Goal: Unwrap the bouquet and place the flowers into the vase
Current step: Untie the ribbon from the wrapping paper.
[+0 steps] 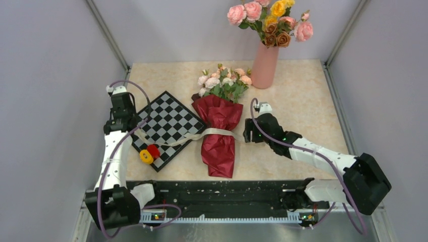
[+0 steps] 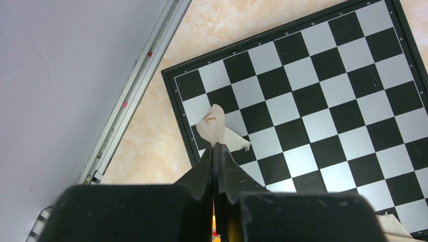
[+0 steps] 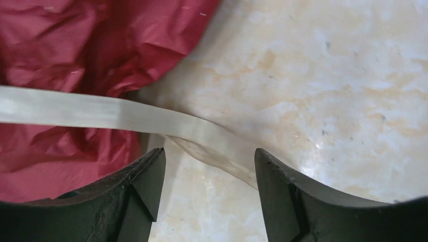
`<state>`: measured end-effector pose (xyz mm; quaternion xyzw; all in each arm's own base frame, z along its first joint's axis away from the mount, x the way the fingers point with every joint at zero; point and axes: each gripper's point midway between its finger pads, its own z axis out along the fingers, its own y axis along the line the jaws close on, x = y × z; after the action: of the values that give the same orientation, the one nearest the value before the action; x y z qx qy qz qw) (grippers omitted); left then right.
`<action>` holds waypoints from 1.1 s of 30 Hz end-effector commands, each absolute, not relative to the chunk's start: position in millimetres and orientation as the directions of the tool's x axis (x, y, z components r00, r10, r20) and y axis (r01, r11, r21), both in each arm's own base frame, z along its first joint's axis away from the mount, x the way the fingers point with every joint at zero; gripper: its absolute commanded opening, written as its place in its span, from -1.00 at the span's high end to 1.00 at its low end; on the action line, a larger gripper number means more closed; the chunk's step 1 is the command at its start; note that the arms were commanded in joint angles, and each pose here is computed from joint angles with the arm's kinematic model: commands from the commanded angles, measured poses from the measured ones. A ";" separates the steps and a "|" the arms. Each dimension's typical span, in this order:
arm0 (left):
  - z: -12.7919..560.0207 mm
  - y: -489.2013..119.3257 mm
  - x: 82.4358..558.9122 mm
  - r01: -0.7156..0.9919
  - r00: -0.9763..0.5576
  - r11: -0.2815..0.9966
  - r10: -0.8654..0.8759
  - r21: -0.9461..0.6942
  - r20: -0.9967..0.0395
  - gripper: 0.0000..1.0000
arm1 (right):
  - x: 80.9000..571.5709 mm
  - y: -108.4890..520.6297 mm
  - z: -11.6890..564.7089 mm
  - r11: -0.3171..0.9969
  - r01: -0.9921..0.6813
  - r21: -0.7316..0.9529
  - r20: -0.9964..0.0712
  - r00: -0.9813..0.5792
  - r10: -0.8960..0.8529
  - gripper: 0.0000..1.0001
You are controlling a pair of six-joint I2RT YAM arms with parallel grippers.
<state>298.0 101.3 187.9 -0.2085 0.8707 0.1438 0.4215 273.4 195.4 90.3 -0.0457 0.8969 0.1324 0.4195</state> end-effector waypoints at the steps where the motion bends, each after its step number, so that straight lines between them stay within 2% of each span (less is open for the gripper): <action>1: 191.1 104.2 301.2 -0.484 -0.553 0.871 -0.236 0.078 -0.799 1.00 | 280.2 240.9 161.6 0.839 -0.497 0.223 -0.866 -0.496 -0.064 -0.37; 4: 190.6 102.4 301.5 -0.477 -0.554 0.876 -0.237 0.071 -0.798 1.00 | 269.5 270.8 182.3 0.715 -0.655 0.244 -0.882 -0.457 -0.118 -0.45; 8: 190.5 101.4 301.6 -0.474 -0.554 0.878 -0.238 0.067 -0.797 1.00 | 263.6 304.8 191.2 0.603 -0.761 0.239 -0.886 -0.425 -0.186 -0.42; 16: 188.6 97.0 303.0 -0.456 -0.560 0.889 -0.241 0.052 -0.793 1.00 | 263.9 352.1 186.9 0.527 -0.838 0.140 -0.890 -0.339 -0.304 -0.35; 29: 182.8 93.1 306.2 -0.438 -0.575 0.898 -0.245 0.040 -0.781 1.00 | 269.7 380.4 163.1 0.438 -0.899 -0.004 -0.842 -0.233 -0.486 -0.14; 33: 180.8 90.3 308.3 -0.426 -0.586 0.904 -0.248 0.032 -0.771 1.00 | 266.2 382.6 156.1 0.415 -0.910 -0.024 -0.827 -0.215 -0.520 -0.14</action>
<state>303.1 91.7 177.3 -0.1961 0.8834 0.1155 0.4095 265.5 373.3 147.4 -0.4531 0.7595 0.2551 0.3909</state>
